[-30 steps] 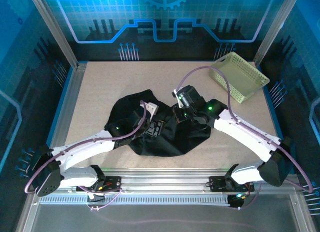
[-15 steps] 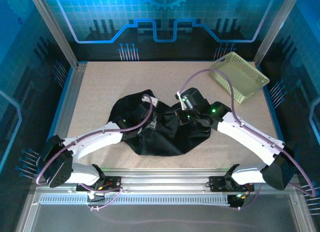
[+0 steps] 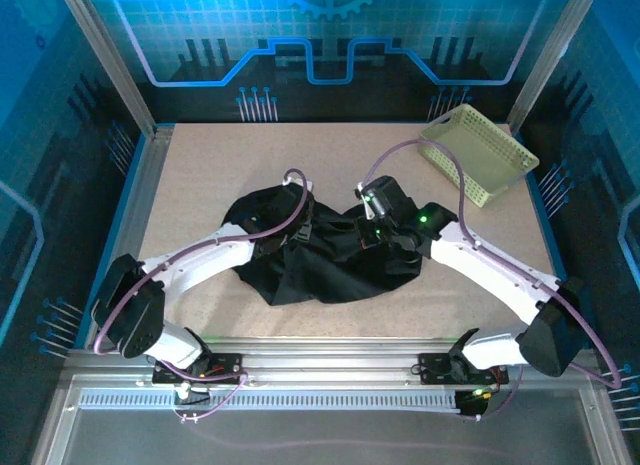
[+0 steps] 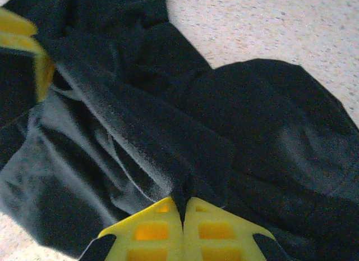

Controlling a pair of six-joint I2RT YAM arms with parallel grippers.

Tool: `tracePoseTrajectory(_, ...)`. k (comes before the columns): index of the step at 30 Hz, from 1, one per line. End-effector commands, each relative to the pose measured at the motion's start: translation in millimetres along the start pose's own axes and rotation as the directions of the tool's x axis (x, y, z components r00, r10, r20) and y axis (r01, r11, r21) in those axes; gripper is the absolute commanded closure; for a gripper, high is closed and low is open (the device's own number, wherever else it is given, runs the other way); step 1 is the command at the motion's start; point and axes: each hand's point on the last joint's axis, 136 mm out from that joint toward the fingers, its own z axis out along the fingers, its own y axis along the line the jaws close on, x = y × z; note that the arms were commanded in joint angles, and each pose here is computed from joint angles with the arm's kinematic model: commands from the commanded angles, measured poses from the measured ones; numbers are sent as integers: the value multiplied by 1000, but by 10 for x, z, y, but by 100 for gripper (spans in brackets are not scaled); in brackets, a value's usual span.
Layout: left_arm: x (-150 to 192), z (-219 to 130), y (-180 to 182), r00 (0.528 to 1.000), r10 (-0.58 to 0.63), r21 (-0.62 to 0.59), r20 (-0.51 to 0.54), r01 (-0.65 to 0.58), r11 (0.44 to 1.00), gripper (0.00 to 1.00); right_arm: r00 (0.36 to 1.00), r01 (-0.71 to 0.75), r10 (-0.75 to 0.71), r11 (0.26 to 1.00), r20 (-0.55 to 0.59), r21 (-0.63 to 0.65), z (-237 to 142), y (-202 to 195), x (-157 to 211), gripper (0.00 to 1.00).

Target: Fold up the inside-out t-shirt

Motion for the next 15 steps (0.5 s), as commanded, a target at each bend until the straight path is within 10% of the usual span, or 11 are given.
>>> tracePoseTrajectory(1, 2, -93, 11, 1000, 7, 35, 4, -7, 999, 79, 997, -76, 75, 994, 16, 73, -16, -265, -87, 100)
tracePoseTrajectory(9, -79, -524, -399, 995, -13, 346, 101, -23, 938, 93, 992, -119, 115, 988, 43, 95, -118, -516, -166, 100)
tracePoseTrajectory(15, -44, -784, -459, 992, -46, 436, 117, -9, 900, 57, 972, -234, 223, 953, 75, 194, -232, -964, -46, 100)
